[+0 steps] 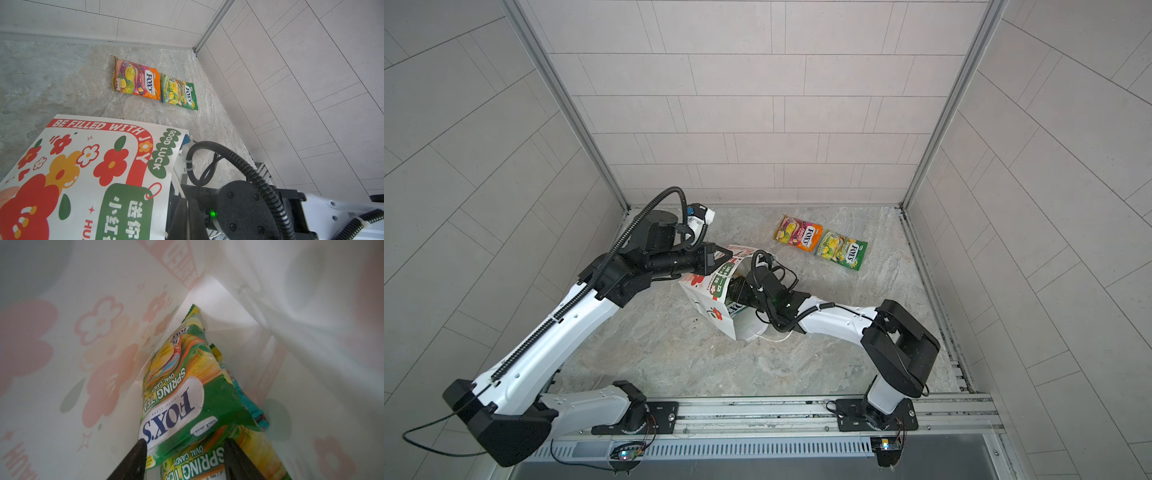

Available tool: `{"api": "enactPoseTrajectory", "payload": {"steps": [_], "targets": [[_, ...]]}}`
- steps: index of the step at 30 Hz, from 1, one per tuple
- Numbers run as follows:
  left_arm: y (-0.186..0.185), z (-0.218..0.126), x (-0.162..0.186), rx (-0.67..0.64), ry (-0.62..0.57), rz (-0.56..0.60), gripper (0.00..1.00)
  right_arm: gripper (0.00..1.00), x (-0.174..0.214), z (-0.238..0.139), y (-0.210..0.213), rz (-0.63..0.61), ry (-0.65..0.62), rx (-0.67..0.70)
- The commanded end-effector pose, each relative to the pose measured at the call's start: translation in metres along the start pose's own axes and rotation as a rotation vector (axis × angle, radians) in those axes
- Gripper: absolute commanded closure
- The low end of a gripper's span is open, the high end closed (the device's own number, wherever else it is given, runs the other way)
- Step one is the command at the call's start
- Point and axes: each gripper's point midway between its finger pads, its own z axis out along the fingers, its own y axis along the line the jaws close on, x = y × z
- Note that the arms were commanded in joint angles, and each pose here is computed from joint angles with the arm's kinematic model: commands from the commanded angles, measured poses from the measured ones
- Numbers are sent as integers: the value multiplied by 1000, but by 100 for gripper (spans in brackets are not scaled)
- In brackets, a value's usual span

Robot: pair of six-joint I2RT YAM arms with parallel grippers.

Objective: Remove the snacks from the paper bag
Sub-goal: 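Reach the right gripper down toward the remaining green packs in the bag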

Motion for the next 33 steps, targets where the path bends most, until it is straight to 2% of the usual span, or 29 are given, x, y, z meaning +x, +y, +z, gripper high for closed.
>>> {"api": "enactPoseTrajectory", "payload": {"steps": [1,7,15,26,33], "targets": [[-4,0,-3,17,-19,24,100,41,-17,2,2,67,-81,14],[-6,0,-5,21,-22,29,100,43,-21,7,-1,71,-88,64],[-4,-2,-6,9,-31,34,100,48,-13,19,-6,56,-24,132],[-5,-4,-7,7,-39,41,100,50,-7,36,-6,18,11,145],[-1,-8,-6,-21,-45,48,100,93,-8,36,-2,-20,6,123]]}}
